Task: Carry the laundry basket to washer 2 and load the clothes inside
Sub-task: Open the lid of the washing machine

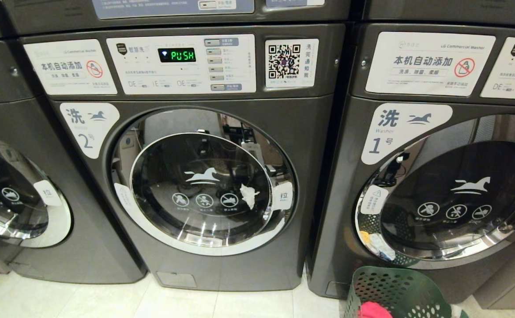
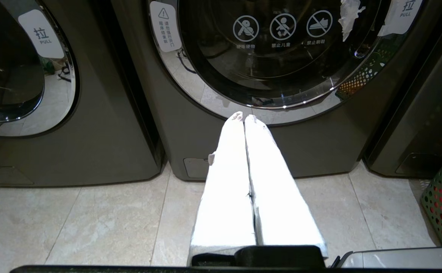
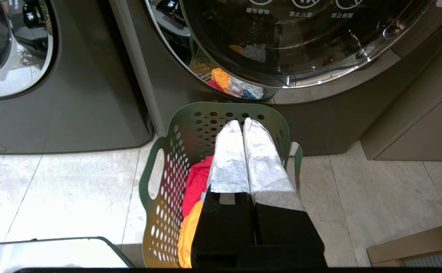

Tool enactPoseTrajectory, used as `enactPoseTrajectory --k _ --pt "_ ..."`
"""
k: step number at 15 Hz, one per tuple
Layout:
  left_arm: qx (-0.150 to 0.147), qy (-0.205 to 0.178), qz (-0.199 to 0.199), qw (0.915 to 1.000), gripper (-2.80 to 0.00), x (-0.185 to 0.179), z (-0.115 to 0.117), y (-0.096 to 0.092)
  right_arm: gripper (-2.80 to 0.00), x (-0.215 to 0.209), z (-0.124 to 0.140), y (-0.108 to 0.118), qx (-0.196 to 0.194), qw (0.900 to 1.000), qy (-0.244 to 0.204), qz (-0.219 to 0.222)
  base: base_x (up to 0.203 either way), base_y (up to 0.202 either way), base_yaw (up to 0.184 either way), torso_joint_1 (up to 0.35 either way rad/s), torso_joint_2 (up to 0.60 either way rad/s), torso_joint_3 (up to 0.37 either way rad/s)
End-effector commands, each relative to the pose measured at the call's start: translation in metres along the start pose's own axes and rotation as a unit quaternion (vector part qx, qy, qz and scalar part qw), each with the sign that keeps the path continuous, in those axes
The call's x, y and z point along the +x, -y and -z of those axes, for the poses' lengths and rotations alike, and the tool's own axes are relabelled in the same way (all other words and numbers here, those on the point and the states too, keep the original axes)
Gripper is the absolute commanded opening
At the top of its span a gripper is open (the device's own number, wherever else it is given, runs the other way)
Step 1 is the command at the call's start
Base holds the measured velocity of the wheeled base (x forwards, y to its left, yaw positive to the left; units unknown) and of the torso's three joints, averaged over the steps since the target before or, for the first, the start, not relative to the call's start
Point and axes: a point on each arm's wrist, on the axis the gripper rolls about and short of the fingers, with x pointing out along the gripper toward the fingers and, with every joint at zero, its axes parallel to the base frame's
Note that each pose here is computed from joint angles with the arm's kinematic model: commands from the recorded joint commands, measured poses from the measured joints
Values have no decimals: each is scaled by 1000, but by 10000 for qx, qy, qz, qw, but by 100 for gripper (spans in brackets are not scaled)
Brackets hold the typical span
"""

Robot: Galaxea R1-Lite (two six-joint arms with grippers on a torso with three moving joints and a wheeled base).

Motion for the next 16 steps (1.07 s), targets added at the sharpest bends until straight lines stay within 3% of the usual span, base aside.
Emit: enactPoseTrajectory --k 1,16 --pt "-5 -5 -1 10000 -280 0 0 0 -280 2 9 0 -36 9998 -171 -19 0 0 0 0 0 0" --pt "-14 -12 7 10000 -280 0 0 0 -280 2 9 0 8 9999 -172 -3 0 0 0 0 0 0"
